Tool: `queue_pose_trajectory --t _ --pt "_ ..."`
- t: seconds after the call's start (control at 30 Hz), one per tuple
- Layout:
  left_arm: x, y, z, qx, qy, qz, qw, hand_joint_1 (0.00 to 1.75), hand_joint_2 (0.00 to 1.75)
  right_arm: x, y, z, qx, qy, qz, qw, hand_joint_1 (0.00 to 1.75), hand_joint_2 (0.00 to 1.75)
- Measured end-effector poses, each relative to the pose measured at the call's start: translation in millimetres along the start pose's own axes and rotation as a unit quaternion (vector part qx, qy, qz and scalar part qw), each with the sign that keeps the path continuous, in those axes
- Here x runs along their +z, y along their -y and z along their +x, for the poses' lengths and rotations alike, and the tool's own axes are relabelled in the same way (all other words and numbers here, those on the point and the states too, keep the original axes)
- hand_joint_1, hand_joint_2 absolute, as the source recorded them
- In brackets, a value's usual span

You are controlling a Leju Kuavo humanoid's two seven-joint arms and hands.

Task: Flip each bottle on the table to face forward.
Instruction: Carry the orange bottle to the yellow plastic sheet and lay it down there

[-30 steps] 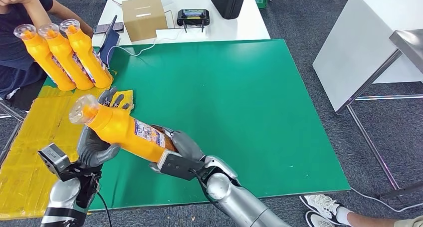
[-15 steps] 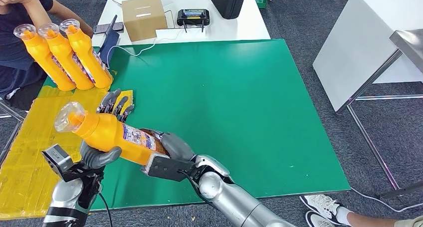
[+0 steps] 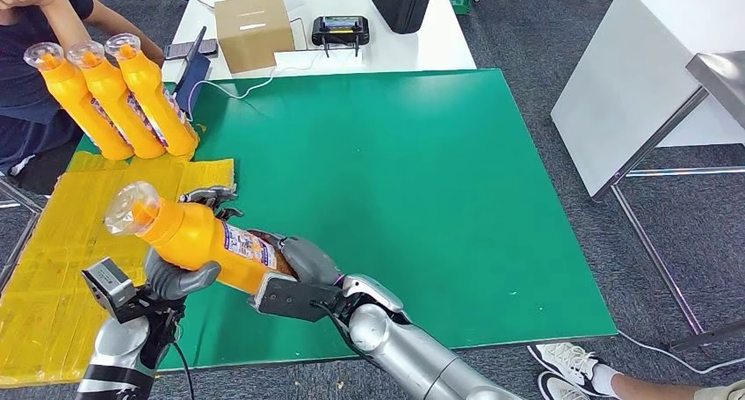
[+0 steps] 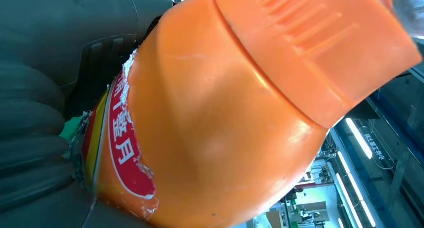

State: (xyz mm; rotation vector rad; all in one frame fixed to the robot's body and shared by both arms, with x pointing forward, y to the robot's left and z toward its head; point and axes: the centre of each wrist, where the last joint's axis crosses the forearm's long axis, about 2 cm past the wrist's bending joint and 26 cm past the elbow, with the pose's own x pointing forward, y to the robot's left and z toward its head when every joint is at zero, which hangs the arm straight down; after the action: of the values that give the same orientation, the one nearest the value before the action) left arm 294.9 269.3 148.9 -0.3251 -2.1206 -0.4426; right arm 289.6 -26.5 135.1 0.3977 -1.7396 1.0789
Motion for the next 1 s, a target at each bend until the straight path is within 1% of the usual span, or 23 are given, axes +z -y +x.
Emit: queue_pose_trajectory --t 0.4,0.43,0.5,0.53,0.57,0.63,0.7,0.8,0.87,0.9,1.0 --pt "1 0 0 -0.004 0.003 -0.008 1.000 1.75 1.75 1 0 -1 -0.001 -0.001 -0.001 1.000 1.75 1.75" --pt "2 -1 0 -0.008 0.002 -0.008 1.000 1.75 1.75 1 0 -1 -0.001 -0.002 -0.002 1.000 1.42 1.75" --pt "2 -1 -1 -0.021 0.001 -0.005 1.000 1.75 1.75 2 1 -2 0.002 -0.002 -0.006 1.000 0.61 1.75" --pt "2 -2 -1 -0.033 -0.001 -0.002 0.999 1.75 1.75 2 2 -2 0.005 -0.002 -0.009 1.000 0.17 1.75" --pt "2 -2 -1 -0.052 -0.003 0.000 0.999 1.75 1.75 3 4 -2 0.009 -0.002 -0.013 1.000 0.06 1.75" --pt "2 -4 -1 -0.096 -0.008 0.007 0.995 1.75 1.75 4 7 -2 0.017 -0.001 -0.021 1.000 0.00 0.87" --pt "2 -7 0 -0.148 -0.015 0.017 0.989 1.75 1.75 5 11 -1 0.022 0.000 -0.029 0.999 0.00 0.00" --pt "3 -14 1 -0.257 -0.031 0.039 0.965 1.75 1.75 10 21 -2 0.024 0.003 -0.047 0.999 0.00 0.00" --pt "3 -19 3 -0.333 -0.038 0.053 0.941 1.75 1.75 16 32 -4 0.021 0.005 -0.063 0.998 0.00 0.00" --pt "3 -21 4 -0.367 -0.039 0.060 0.927 1.75 1.75 19 39 -5 0.020 0.005 -0.071 0.997 0.00 0.00" --pt "2 -28 7 -0.477 -0.039 0.081 0.874 1.75 1.75 31 60 -10 0.010 0.010 -0.089 0.996 0.00 0.00"
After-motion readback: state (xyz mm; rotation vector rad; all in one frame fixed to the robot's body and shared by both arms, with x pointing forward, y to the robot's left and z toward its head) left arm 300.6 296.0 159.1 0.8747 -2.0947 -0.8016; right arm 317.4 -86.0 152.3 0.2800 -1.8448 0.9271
